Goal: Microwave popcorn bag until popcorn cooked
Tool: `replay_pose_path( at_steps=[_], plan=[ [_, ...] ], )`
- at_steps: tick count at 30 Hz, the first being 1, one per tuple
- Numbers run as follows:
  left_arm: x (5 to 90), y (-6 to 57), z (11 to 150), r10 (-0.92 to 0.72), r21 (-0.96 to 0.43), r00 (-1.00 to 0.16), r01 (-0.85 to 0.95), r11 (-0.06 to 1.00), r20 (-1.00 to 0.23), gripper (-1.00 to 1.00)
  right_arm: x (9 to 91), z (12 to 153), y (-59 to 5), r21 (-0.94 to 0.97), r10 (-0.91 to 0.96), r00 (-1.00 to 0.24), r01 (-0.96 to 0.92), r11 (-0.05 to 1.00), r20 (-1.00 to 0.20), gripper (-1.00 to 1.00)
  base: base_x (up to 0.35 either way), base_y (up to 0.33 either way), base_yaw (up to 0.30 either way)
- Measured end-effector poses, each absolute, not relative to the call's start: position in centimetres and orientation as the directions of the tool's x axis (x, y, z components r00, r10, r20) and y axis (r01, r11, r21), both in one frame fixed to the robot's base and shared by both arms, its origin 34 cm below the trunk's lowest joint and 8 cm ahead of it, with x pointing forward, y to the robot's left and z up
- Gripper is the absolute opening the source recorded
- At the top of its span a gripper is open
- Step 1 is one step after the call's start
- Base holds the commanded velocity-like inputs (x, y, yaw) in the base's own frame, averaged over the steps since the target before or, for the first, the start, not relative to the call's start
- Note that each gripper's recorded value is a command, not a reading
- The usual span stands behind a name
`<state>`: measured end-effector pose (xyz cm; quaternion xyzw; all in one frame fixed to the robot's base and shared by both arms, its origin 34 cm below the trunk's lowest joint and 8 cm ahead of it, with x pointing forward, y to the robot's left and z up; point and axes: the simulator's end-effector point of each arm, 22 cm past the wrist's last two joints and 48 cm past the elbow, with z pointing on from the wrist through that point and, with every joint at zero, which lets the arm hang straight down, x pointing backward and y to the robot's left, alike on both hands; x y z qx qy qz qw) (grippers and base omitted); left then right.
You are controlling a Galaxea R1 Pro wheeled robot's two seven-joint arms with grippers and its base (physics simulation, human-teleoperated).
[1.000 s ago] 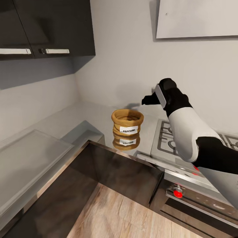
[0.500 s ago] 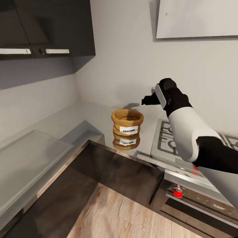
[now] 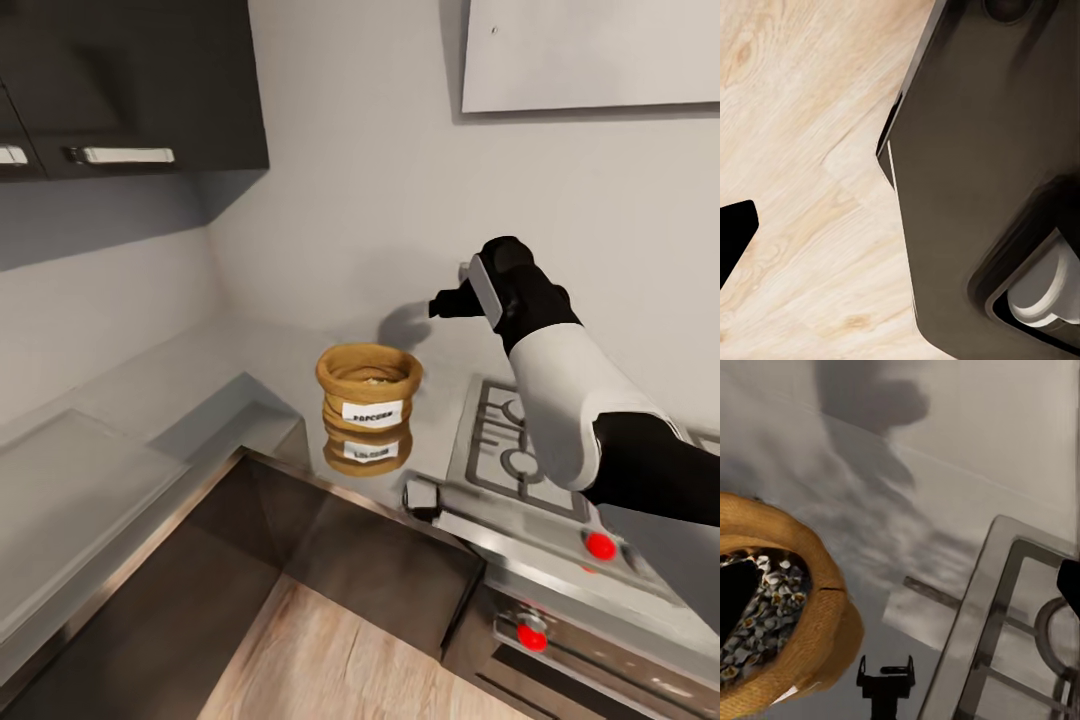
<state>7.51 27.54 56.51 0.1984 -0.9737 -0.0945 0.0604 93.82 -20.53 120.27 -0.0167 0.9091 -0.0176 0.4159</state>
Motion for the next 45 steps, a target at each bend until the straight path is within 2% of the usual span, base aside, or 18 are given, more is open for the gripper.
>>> replay_pose_path(
  at_steps=[14, 22, 27, 31, 37, 45],
  plan=[
    [7.5, 27.6, 56.5, -0.404, 0.210, -0.912, -0.381, 0.901, 0.079, 1.00, 93.8, 120.0, -19.7, -0.026, -0.041, -0.656, -0.033, 0.999, -0.753, 1.00, 0.042, -0.025, 0.252],
    [7.3, 27.6, 56.5, -0.406, 0.212, -0.910, -0.382, 0.899, 0.082, 1.00, 93.2, 115.9, -19.9, -0.026, -0.046, -0.727, -0.040, 0.999, -0.685, 1.00, 0.000, 0.000, 0.266],
    [7.3, 27.6, 56.5, -0.406, 0.212, -0.910, -0.382, 0.900, 0.083, 1.00, 93.1, 115.0, -22.2, -0.038, -0.033, -0.739, -0.009, 0.999, -0.673, 1.00, 0.000, 0.000, 0.046],
    [7.3, 27.6, 56.5, -0.406, 0.212, -0.910, -0.382, 0.900, 0.083, 1.00, 93.2, 115.2, -27.1, -0.068, -0.005, -0.736, 0.055, 0.996, -0.677, 1.00, 0.000, 0.000, 0.002],
    [7.3, 27.6, 56.5, -0.405, 0.213, -0.910, -0.381, 0.900, 0.083, 1.00, 93.2, 115.3, -27.3, -0.061, 0.001, -0.734, 0.058, 0.996, -0.679, 1.00, 0.000, -0.023, 0.000],
    [7.3, 27.6, 56.5, -0.400, 0.212, -0.913, -0.376, 0.902, 0.084, 1.00, 93.1, 115.2, -27.7, -0.074, -0.001, -0.737, 0.067, 0.995, -0.676, 1.00, 0.000, -0.256, 0.001]
  ],
)
